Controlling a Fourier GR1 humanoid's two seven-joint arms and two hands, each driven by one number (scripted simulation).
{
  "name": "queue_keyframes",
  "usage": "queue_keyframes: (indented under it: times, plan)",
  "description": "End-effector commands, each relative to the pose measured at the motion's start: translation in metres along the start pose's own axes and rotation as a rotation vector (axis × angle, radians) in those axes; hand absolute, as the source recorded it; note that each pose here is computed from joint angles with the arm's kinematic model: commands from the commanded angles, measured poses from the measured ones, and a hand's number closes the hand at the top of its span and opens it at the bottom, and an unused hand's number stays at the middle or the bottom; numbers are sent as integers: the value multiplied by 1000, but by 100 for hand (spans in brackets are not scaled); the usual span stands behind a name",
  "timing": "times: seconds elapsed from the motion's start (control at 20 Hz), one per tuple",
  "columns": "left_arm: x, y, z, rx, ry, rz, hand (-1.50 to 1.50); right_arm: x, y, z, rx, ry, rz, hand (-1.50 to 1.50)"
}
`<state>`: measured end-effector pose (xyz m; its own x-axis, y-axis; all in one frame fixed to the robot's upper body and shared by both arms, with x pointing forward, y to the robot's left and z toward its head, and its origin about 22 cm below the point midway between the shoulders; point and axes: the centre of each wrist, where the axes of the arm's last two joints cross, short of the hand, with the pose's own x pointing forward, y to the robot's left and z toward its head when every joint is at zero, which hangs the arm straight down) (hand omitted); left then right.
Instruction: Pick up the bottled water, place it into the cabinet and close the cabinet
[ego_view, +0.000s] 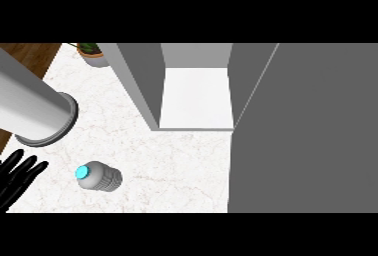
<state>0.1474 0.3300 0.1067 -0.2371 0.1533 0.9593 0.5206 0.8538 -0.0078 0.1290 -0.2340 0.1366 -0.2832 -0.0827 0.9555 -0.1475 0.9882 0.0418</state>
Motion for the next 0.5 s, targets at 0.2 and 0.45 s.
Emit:
queue_keyframes:
  times: [0.2, 0.45]
  plan:
    - [11, -9, 31, 35, 68, -26, -150, 19, 12, 28, -10, 6, -19, -150]
    - [2, 6, 36, 26, 65, -44, -150, 28, 9, 48, 0, 32, -15, -150]
